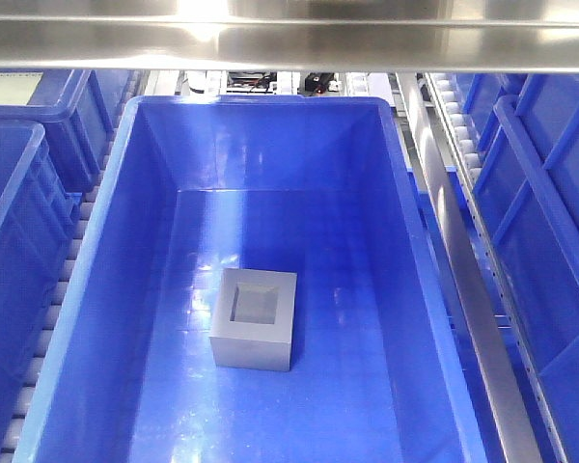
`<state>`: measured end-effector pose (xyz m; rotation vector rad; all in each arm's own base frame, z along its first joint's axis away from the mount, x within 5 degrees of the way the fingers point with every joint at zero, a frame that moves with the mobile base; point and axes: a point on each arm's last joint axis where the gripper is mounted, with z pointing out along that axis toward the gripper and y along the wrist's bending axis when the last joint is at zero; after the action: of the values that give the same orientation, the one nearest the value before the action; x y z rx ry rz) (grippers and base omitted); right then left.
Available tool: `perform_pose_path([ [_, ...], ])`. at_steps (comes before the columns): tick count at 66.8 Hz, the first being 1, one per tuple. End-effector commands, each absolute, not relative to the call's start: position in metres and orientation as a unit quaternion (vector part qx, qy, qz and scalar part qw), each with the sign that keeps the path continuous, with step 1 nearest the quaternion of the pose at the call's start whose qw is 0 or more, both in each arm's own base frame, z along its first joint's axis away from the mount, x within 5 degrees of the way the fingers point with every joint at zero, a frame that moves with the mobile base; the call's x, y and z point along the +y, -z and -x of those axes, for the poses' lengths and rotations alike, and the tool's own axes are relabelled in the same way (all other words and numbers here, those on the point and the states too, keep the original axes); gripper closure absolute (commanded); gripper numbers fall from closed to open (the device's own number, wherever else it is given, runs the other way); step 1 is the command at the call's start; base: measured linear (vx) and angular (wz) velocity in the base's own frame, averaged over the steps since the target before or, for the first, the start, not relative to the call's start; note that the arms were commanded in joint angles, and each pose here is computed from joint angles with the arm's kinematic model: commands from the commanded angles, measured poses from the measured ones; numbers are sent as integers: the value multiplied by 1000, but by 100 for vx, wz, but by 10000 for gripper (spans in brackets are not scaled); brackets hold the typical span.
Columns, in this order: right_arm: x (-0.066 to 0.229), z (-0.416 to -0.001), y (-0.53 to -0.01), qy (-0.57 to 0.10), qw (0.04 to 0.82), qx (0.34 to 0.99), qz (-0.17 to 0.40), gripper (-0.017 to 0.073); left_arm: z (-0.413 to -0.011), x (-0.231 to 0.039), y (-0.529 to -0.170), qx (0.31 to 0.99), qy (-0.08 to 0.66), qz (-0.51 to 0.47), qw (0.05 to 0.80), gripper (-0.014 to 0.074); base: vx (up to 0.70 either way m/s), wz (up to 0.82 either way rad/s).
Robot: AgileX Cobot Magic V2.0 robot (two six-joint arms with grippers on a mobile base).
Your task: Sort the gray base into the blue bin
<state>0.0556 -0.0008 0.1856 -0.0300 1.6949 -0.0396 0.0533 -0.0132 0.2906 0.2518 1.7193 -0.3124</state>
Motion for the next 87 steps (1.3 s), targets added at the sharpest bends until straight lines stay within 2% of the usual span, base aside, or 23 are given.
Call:
perform_pose_path([
  [1,-1,-56,-191,26,689,724,19,564,-52,-13,-303,730,146,-88,662,602,0,0],
  [20,-1,-56,-191,26,690,723,19,564,-62,-12,-278,716,90,-51,690,602,0,0],
  [36,-1,-56,-191,26,689,724,19,564,-70,-4,-247,706,61,24,705,602,0,0],
  [55,-1,-56,-191,26,689,724,19,564,-58,3,-210,675,25,59,735,602,0,0],
  [87,-1,-56,-191,26,689,724,19,564,-54,4,-208,676,-4,43,735,602,0,0],
])
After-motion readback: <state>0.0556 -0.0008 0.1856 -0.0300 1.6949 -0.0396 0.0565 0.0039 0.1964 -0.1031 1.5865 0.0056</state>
